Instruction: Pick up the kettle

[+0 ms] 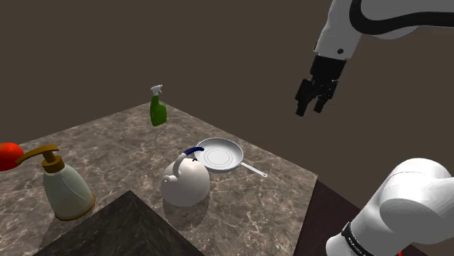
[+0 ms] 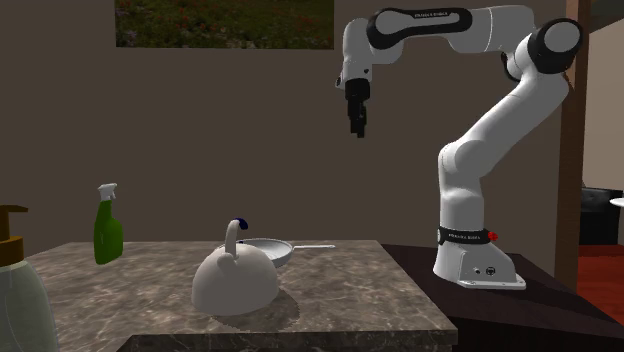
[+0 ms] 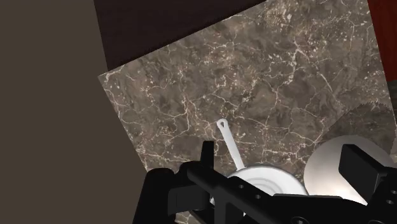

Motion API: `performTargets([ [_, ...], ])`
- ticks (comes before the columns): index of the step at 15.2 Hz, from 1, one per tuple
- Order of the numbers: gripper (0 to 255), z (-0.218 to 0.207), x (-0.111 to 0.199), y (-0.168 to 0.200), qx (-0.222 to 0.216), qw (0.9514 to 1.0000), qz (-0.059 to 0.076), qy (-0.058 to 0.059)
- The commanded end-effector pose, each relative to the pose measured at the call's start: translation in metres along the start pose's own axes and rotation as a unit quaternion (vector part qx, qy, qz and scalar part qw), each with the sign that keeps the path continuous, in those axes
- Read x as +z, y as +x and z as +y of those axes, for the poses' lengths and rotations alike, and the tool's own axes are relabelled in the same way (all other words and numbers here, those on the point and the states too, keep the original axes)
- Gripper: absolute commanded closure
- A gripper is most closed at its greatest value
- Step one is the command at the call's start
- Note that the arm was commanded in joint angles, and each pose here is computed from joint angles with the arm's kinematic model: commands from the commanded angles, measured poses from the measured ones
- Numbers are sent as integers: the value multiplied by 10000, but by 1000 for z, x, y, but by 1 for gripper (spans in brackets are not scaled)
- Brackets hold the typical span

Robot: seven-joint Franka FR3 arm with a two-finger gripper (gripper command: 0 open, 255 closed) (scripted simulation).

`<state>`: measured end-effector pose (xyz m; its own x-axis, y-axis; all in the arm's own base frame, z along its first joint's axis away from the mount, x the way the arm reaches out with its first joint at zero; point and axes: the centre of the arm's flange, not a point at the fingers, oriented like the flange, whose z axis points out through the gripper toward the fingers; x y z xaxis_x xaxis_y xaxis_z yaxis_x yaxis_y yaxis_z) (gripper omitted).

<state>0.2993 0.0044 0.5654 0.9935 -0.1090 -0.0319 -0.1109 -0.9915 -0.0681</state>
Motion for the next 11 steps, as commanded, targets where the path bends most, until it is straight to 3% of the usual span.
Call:
performTargets([
  [1, 0, 0, 0, 0, 0, 10000, 0, 0],
  [6, 0, -60, 30, 2, 828, 9965, 129, -47],
  [11, 0, -119, 60, 15, 1651, 9859, 256, -94],
])
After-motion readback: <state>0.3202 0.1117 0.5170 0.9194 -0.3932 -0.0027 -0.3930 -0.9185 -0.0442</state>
